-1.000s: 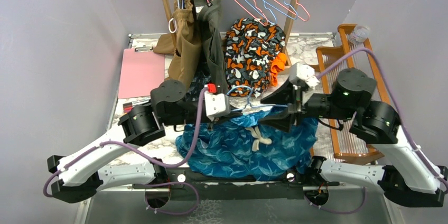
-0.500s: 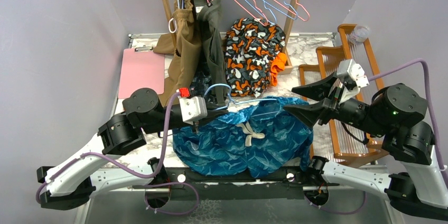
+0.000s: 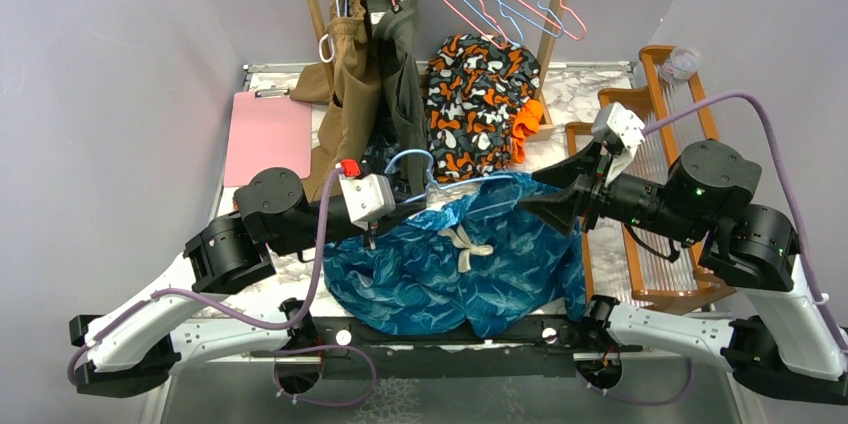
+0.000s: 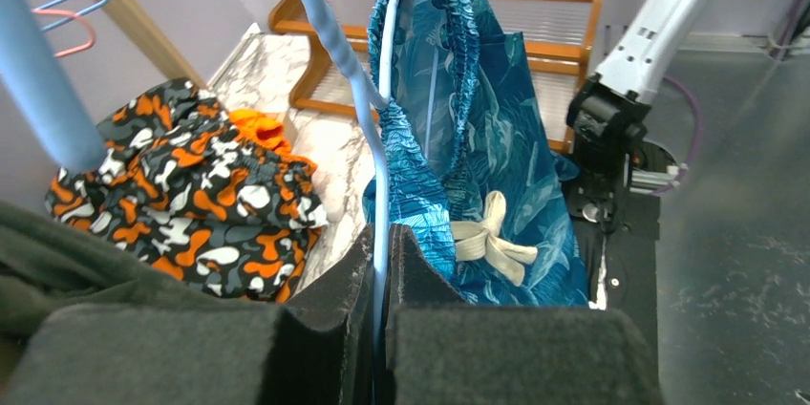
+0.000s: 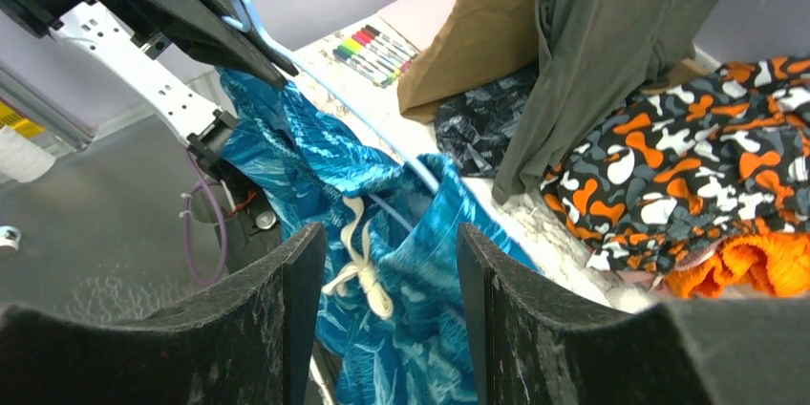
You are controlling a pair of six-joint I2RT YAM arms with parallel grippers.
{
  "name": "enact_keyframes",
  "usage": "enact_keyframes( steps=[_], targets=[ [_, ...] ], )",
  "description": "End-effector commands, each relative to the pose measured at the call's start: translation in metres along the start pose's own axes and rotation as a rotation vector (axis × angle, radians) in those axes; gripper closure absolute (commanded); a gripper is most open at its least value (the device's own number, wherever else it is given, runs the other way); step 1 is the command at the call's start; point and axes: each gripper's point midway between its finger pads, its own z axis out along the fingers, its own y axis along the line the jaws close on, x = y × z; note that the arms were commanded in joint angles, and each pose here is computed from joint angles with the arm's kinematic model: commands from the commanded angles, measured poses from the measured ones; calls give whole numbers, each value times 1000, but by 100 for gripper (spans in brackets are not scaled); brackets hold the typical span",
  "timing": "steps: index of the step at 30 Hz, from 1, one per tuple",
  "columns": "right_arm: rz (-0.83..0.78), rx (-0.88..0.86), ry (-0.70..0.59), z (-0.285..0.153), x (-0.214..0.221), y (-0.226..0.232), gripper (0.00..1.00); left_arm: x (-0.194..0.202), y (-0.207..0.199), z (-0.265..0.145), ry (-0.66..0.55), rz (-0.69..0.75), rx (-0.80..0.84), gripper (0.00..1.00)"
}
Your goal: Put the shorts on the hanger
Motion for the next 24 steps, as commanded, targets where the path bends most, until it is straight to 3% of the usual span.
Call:
enact_keyframes(
  steps=[1, 14, 24],
  targets=[
    [98, 82, -3, -4, 4, -10, 44, -21, 28, -5, -62, -28, -158, 100],
    [351, 265, -41, 27, 20, -36, 41, -27, 32, 0, -97, -19, -176, 100],
    [398, 368, -39, 41, 28, -53, 41, -30, 30, 3, -108, -19, -156, 100]
  ],
)
